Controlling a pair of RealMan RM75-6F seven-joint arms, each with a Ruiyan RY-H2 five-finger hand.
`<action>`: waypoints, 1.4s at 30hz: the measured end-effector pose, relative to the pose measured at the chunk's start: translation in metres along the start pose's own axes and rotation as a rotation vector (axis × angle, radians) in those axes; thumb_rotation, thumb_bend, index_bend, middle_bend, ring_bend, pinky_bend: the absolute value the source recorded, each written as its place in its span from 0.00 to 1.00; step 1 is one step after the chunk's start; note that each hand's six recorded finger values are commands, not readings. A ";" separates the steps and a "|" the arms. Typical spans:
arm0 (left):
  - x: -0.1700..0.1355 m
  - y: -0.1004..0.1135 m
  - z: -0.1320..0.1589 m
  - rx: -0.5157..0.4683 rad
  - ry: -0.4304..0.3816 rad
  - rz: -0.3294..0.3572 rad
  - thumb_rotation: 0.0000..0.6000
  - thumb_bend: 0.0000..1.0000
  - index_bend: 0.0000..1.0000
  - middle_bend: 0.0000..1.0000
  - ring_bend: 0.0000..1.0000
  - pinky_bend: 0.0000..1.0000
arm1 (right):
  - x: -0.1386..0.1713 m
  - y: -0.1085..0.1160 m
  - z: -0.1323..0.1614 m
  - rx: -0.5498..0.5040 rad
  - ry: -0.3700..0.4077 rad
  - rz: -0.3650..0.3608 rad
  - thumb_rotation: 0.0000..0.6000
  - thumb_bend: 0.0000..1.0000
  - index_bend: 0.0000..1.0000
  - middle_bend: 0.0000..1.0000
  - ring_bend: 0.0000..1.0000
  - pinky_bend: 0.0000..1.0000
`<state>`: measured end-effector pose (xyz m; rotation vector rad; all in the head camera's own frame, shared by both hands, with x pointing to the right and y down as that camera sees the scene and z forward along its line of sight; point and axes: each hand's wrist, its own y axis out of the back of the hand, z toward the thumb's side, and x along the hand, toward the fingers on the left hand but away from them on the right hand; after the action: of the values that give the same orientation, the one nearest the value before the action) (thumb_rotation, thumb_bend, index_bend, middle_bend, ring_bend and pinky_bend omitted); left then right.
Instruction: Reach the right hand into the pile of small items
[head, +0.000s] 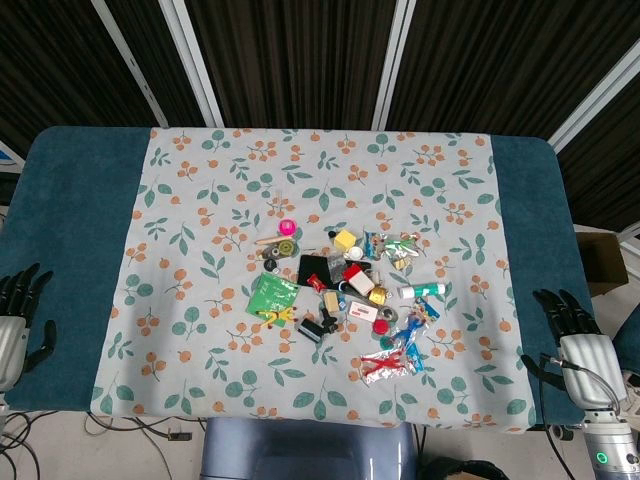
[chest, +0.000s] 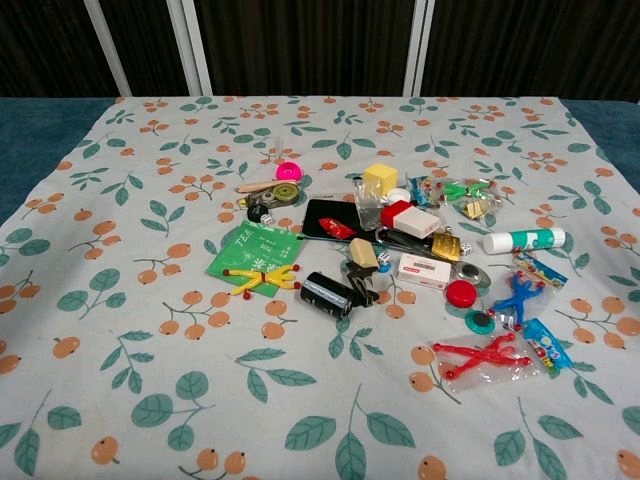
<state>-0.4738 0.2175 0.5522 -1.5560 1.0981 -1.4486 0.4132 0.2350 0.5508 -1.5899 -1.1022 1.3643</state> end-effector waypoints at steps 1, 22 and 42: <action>0.000 0.000 0.000 0.000 0.001 0.000 1.00 0.58 0.08 0.00 0.00 0.04 | 0.000 0.000 0.000 0.000 0.001 0.001 1.00 0.23 0.11 0.15 0.10 0.23; -0.002 0.000 -0.001 0.000 0.003 -0.003 1.00 0.58 0.07 0.00 0.00 0.04 | -0.002 -0.007 0.001 -0.004 -0.016 0.010 1.00 0.23 0.10 0.15 0.10 0.23; -0.001 -0.001 -0.001 -0.012 0.004 -0.007 1.00 0.58 0.07 0.00 0.00 0.04 | -0.053 -0.028 0.029 -0.030 0.034 0.205 1.00 0.20 0.09 0.16 0.09 0.23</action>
<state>-0.4747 0.2187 0.5529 -1.5667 1.1067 -1.4529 0.3777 0.1957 0.5907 -1.7810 -0.9646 1.4528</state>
